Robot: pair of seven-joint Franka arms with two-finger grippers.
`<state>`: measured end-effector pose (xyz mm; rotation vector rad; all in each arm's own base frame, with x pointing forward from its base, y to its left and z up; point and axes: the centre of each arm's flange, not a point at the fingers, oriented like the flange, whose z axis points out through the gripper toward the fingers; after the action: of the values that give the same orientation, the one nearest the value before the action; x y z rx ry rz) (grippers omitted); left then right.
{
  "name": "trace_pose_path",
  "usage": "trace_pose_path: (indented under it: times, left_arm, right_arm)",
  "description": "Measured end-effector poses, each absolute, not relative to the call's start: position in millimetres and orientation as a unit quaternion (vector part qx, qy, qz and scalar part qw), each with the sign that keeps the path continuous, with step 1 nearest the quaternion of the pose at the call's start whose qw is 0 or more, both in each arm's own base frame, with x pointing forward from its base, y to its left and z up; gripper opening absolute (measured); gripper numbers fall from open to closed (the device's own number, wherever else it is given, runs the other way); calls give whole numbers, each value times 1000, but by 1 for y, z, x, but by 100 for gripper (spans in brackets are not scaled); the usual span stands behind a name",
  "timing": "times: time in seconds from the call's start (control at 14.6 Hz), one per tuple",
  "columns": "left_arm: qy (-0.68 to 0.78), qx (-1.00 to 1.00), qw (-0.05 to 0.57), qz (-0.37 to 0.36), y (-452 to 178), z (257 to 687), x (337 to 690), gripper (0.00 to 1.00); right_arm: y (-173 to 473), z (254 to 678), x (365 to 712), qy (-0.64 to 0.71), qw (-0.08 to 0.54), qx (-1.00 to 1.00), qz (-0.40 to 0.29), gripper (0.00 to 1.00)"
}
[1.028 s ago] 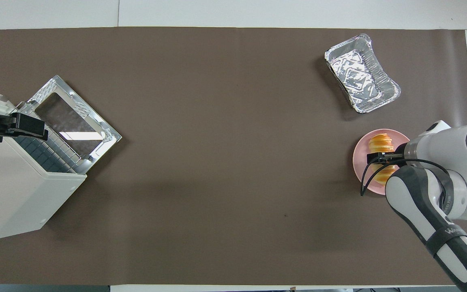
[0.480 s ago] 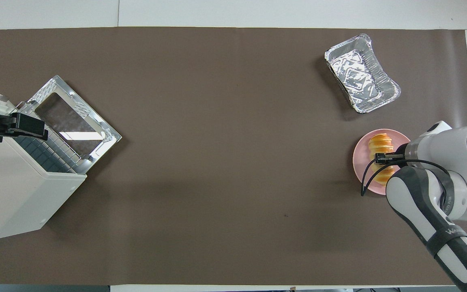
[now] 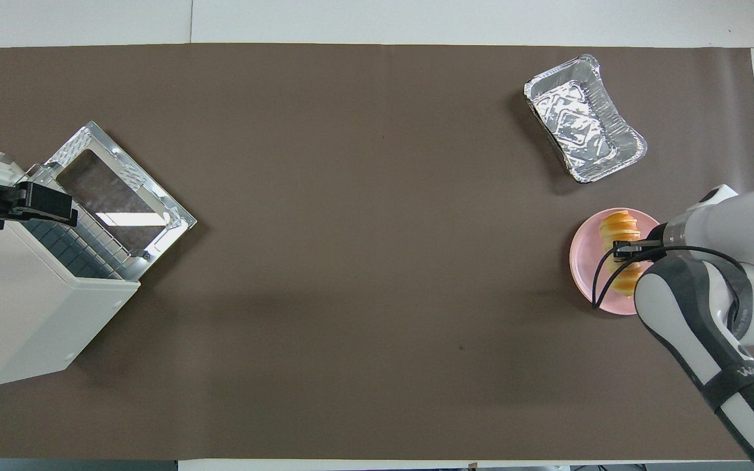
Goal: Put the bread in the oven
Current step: 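Grasp the orange bread with the right gripper and lift it, then carry the bread with the right gripper to the foil tray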
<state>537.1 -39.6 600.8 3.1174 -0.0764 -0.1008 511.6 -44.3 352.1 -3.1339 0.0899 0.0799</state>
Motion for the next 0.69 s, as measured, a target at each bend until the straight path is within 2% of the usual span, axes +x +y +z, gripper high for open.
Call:
trace_pose_path:
  times: [0.21, 0.34, 0.62, 0.69]
  left_arm:
    - [-24, 999, 11, -32, -40, 601, 537, 100]
    - [-24, 999, 11, -32, -40, 601, 537, 100]
    - [-24, 999, 11, -32, -40, 601, 537, 100]
    - [-24, 999, 11, -32, -40, 601, 537, 100]
  right_arm:
    - [-42, 421, 534, 34, 20, -999, 31, 36]
    - [-42, 451, 545, 23, 22, -999, 13, 36]
    - [-44, 456, 563, -48, 17, -998, -24, 38]
    - [-45, 455, 569, -70, 16, -997, -26, 42]
